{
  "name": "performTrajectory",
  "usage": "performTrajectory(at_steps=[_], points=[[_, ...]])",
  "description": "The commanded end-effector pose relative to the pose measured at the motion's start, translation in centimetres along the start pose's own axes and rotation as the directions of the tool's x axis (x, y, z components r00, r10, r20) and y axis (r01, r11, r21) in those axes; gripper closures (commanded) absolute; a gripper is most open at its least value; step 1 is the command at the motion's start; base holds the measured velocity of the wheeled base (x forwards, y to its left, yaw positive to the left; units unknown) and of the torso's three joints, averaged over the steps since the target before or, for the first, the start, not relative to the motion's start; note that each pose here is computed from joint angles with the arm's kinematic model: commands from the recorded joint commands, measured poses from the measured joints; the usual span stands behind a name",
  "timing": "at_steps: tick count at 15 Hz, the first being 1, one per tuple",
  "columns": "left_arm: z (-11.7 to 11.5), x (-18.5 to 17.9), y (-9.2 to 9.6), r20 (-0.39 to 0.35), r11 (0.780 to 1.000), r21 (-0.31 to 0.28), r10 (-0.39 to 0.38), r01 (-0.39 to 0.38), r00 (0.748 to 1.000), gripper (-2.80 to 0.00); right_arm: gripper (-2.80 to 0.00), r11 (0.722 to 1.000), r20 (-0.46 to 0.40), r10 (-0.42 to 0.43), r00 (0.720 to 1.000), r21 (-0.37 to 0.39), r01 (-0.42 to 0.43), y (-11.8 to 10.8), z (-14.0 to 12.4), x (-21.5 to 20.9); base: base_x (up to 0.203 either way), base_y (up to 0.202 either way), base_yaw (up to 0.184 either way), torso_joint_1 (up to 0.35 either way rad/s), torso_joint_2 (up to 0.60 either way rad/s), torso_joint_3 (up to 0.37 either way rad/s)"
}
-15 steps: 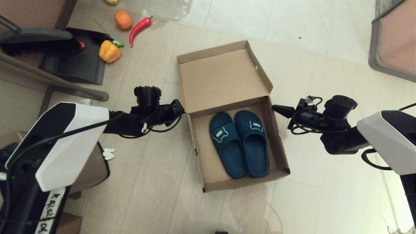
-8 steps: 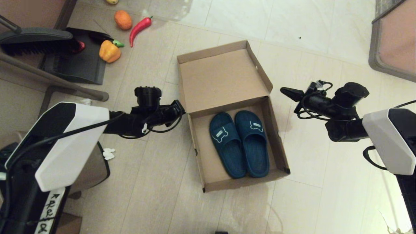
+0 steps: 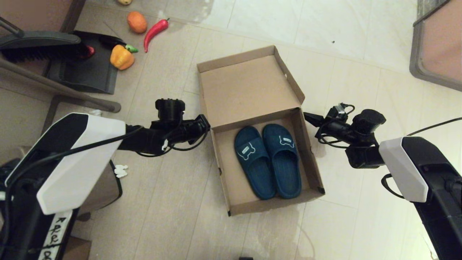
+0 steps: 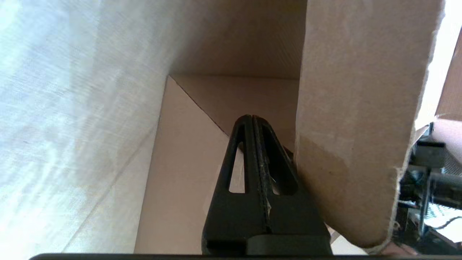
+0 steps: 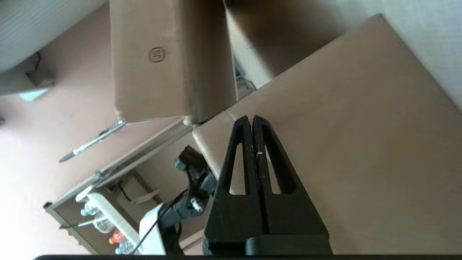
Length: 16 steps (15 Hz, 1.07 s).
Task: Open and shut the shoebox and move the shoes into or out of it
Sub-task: Close the shoe box
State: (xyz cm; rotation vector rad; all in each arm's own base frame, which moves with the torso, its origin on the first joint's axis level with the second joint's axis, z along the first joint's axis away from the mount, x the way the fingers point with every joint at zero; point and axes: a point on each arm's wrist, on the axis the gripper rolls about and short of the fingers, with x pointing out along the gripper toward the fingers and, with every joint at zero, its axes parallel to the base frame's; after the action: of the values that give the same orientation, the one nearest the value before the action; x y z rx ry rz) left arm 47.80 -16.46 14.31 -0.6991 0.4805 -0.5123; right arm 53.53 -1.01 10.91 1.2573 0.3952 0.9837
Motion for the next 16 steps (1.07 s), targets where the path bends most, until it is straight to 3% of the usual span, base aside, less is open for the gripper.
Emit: performTrajectory(at_steps=[1, 10, 12, 16], points=[[-0.3, 0.1, -0.5, -0.006, 1.000, 0.000, -0.013, 0.013, 1.000, 0.00, 0.00, 1.000, -0.009, -0.007, 1.000, 0.020, 0.007, -1.0, -0.3, 0.0, 0.000, 0.000, 0.000, 0.000, 0.00, 0.000], [-2.3, 0.9, -1.6, -0.053, 0.999, 0.008, -0.032, 0.033, 0.998, 0.00, 0.00, 1.000, -0.012, -0.009, 1.000, 0.015, 0.009, -0.6, 0.0, -0.5, 0.000, 0.000, 0.000, 0.000, 0.00, 0.000], [-0.8, 0.4, -0.8, -0.023, 1.000, 0.017, -0.015, 0.015, 1.000, 0.00, 0.00, 0.999, -0.036, -0.020, 0.999, 0.032, 0.022, -0.2, -0.3, -0.6, 0.000, 0.000, 0.000, 0.000, 0.00, 0.000], [3.1, -2.3, 2.8, 0.031, 0.996, 0.038, 0.084, -0.086, 0.996, 0.00, 0.00, 0.992, -0.049, -0.096, 0.994, 0.083, 0.100, -0.6, -2.4, -2.0, 0.000, 0.000, 0.000, 0.000, 0.00, 0.000]])
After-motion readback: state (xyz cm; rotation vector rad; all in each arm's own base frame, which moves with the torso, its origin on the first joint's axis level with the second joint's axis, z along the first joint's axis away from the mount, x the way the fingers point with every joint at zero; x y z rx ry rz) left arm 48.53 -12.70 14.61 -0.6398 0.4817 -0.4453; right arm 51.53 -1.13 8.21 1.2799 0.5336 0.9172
